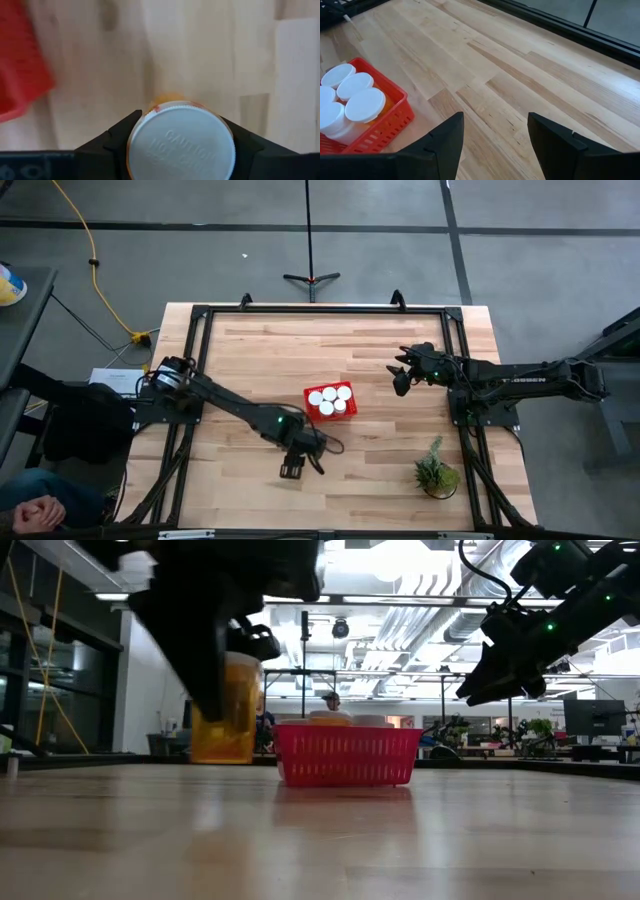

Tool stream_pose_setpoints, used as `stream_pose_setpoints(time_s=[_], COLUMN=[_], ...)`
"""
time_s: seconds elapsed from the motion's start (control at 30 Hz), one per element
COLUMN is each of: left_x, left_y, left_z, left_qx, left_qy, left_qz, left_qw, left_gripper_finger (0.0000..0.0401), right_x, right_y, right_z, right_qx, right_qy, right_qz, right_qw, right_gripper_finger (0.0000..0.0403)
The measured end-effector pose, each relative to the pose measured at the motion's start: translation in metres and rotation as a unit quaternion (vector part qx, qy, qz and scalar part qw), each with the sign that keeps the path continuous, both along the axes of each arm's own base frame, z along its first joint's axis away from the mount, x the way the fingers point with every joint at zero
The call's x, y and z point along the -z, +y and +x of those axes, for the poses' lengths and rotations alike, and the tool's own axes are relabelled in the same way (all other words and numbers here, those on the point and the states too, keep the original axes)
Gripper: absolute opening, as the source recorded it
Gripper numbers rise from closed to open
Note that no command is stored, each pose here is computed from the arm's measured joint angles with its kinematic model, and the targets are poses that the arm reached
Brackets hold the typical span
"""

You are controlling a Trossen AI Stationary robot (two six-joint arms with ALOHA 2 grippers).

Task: Pick and place pill bottles into a basket
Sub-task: Put the orange medicine bottle into the bin

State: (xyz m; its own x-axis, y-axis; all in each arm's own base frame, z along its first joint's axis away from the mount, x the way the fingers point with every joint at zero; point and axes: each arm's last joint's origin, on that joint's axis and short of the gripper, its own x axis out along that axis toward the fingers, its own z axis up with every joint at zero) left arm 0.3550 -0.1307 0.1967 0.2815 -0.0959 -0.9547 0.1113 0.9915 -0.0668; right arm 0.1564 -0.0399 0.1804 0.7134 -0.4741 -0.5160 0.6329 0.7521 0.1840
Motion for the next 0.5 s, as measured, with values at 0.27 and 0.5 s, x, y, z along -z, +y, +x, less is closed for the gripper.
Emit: stream_pose_setpoints(time_s=[0.27,0.5], left_x=[-0.022,-0.040], left_y=[0.028,0.047], left_z=[0.012,0.020], left_qx=[-0.021,-0.046], left_qy=[0.006,0.004], left_qz=[0.008,0.008], left_qw=[1.000,0.999], left_gripper_finger=[0.0251,0.0239], right_x=[0.000,0.000], right_y=[0.000,0.000], right_z=[0.000,0.000], right_qx=[0.000,0.000], right_qy=[0.000,0.000], right_qz=[0.000,0.000], right_qw=[1.000,1.000], right_gripper_finger=[0.0211,0.0211])
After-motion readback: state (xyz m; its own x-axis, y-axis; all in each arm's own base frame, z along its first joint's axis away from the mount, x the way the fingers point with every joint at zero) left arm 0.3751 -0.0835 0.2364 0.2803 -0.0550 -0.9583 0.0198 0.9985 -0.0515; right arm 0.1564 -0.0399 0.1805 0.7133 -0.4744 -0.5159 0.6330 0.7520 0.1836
